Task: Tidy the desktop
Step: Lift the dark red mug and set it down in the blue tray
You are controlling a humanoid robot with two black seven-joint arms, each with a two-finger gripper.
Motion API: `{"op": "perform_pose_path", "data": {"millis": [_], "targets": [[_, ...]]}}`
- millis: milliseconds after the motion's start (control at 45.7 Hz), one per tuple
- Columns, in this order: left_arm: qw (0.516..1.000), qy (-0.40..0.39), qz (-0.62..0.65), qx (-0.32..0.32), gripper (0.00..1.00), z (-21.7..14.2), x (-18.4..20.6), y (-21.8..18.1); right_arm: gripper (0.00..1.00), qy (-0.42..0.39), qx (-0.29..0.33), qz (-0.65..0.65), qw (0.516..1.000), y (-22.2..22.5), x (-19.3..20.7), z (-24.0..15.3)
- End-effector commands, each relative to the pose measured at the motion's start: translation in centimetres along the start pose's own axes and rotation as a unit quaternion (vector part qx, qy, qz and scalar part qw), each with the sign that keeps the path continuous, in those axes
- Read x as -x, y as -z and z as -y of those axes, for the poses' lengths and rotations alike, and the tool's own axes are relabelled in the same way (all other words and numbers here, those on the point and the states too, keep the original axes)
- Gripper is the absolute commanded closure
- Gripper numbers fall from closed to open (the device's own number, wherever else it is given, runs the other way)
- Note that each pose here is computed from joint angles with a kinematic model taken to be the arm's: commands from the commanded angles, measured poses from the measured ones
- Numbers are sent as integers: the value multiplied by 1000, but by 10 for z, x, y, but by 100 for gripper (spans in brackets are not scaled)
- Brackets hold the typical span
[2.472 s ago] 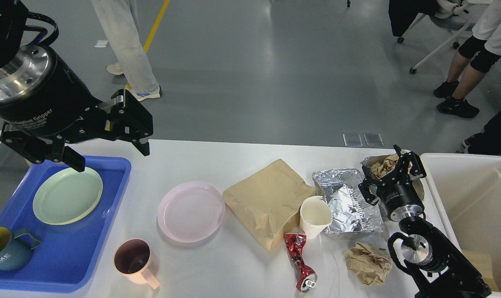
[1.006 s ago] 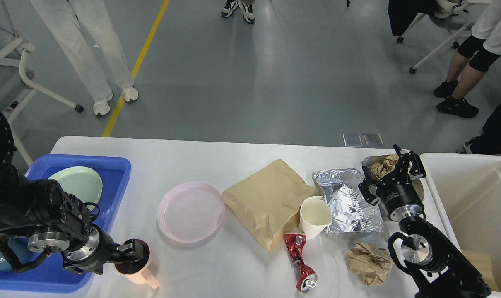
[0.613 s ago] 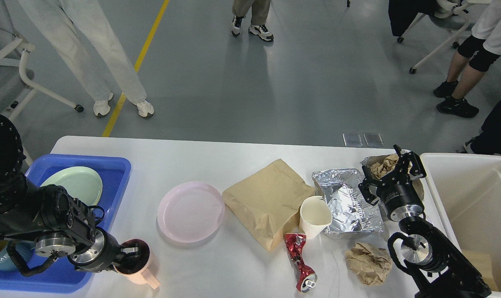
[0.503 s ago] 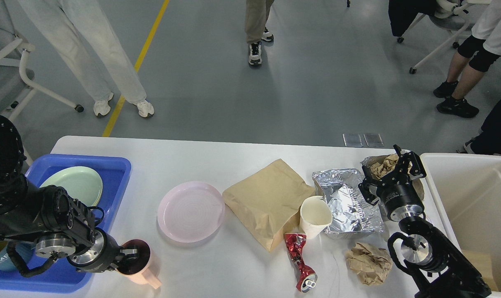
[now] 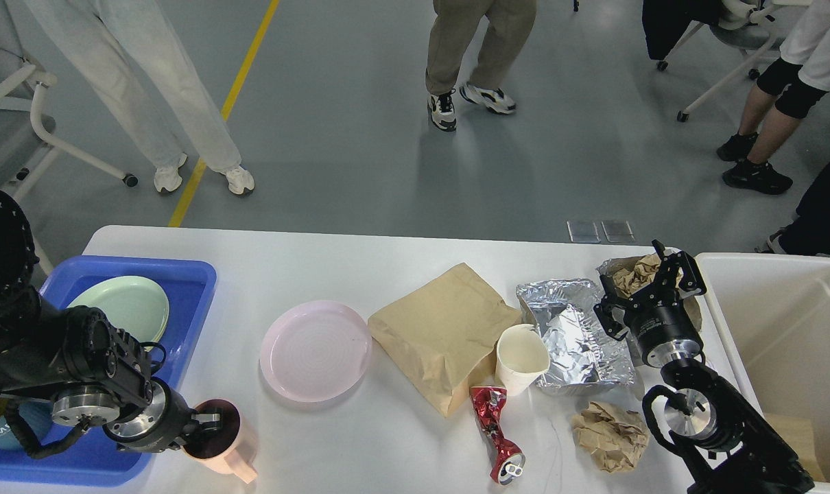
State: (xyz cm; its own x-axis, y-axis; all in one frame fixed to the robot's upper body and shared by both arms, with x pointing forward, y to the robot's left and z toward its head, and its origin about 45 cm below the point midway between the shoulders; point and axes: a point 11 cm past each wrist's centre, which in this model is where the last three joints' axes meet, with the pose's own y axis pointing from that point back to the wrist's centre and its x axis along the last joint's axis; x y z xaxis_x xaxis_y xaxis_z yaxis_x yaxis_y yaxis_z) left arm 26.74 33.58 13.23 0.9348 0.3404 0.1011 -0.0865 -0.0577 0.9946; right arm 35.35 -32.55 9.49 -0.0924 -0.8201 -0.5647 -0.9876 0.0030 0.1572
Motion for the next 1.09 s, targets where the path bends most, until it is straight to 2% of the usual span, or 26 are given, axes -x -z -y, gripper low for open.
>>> {"op": "perform_pose_path", "data": {"millis": [0, 175, 350, 481, 678, 810, 919, 1072], "targets": [[1000, -20, -6, 3, 100, -64, -21, -2, 0, 0, 0, 0, 1000, 0, 0, 0], [1000, -17, 8, 14, 100, -164, -39, -23, 0, 0, 0, 0, 1000, 0, 0, 0], [998, -15, 35, 48, 100, -267, -40, -50, 0, 0, 0, 0, 1000, 0, 0, 0], [997, -18, 70, 41, 100, -309, -30, -66, 0, 0, 0, 0, 1000, 0, 0, 0], [997, -12, 77, 30, 100, -309, -29, -63, 0, 0, 0, 0, 1000, 0, 0, 0], [997, -9, 71, 23, 100, -300, -40, -39, 0, 1, 0, 0, 1000, 0, 0, 0], [998, -9, 47, 28, 100, -270, -67, 2, 0, 1, 0, 0, 1000, 0, 0, 0], [1000, -20, 14, 20, 100, -193, -87, 65, 0, 1, 0, 0, 1000, 0, 0, 0]]}}
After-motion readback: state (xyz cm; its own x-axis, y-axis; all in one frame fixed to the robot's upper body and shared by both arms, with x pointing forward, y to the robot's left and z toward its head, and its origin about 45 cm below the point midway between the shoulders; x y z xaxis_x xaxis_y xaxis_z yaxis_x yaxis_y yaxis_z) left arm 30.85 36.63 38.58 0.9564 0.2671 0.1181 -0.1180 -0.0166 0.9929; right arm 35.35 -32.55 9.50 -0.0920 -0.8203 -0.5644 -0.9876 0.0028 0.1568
